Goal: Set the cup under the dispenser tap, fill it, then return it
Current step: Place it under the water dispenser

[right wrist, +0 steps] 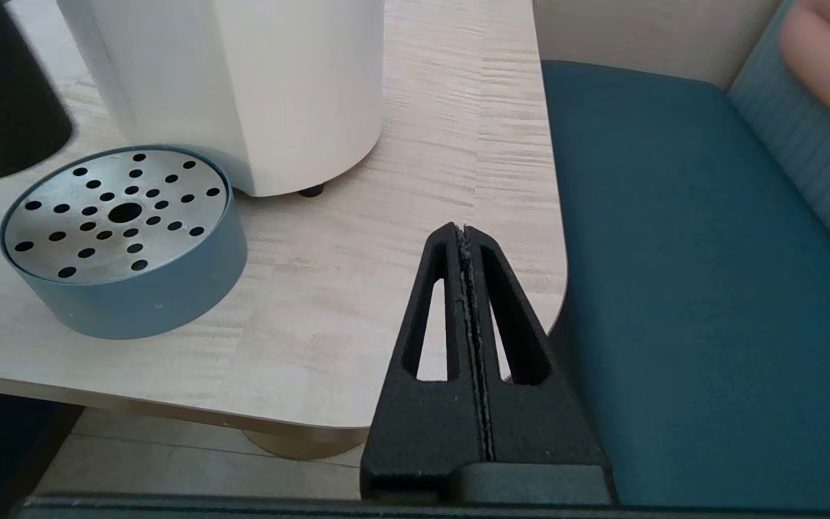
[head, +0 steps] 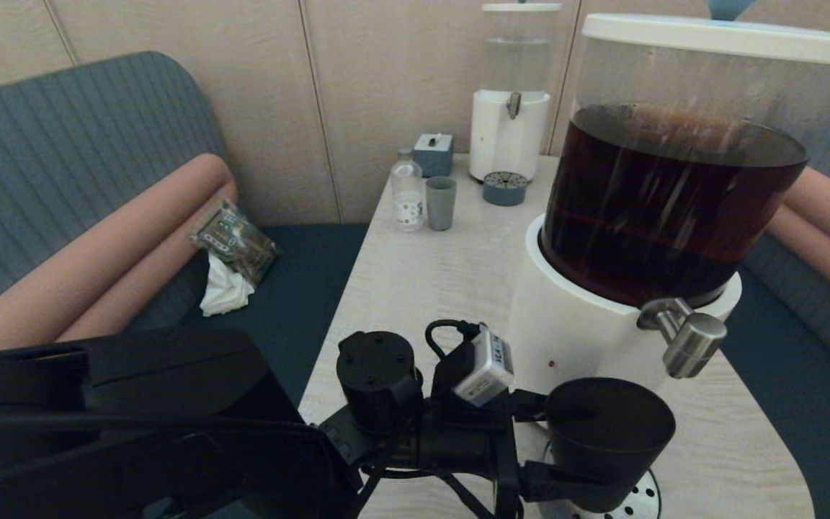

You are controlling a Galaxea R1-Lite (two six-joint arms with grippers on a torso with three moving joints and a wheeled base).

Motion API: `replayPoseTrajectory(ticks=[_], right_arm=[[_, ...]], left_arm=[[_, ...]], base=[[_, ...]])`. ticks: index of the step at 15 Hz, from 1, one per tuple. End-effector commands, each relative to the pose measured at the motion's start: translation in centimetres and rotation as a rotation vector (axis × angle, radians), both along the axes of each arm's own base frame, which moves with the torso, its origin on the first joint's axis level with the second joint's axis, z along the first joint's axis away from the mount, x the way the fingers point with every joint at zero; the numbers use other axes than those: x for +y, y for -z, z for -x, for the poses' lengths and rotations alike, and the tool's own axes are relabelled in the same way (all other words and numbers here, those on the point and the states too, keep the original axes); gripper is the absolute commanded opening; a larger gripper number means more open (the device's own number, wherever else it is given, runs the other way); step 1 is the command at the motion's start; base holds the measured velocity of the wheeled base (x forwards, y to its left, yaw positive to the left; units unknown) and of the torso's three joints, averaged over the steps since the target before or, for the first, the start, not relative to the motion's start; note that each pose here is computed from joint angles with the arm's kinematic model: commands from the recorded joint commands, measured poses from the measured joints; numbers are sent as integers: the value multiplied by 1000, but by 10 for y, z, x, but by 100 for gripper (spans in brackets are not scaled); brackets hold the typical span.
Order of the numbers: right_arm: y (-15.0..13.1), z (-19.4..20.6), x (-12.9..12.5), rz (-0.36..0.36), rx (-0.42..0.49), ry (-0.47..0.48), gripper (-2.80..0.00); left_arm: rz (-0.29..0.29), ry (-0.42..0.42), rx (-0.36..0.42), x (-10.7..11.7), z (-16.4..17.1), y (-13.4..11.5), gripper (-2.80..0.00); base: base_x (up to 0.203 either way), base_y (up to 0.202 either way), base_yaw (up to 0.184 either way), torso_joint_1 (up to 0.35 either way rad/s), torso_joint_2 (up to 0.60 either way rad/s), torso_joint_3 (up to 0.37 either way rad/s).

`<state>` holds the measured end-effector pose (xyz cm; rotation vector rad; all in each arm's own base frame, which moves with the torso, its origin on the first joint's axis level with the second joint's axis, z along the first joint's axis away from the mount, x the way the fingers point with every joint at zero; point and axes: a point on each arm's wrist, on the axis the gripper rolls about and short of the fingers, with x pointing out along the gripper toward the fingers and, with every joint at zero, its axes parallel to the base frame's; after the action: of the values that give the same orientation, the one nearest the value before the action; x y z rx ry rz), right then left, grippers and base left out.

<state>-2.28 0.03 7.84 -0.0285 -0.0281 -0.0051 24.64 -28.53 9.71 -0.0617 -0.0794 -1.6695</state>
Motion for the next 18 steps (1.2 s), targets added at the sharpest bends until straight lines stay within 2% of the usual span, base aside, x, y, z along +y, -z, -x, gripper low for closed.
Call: replayPoseTrajectory(ticks=[1, 6, 18], right_arm=[[3, -1, 0, 1, 8, 0, -280], [3, -1, 0, 1, 8, 0, -280], [3, -1, 0, 1, 8, -2, -280]], left_arm=[[8, 14, -3, -10, -1, 5, -280], [-2, 36, 9, -27, -3, 21, -280], [0, 33, 38, -38, -15, 34, -280]], base=[[0, 0, 0, 0, 0, 0], [0, 0, 0, 0, 0, 0], [0, 0, 0, 0, 0, 0]])
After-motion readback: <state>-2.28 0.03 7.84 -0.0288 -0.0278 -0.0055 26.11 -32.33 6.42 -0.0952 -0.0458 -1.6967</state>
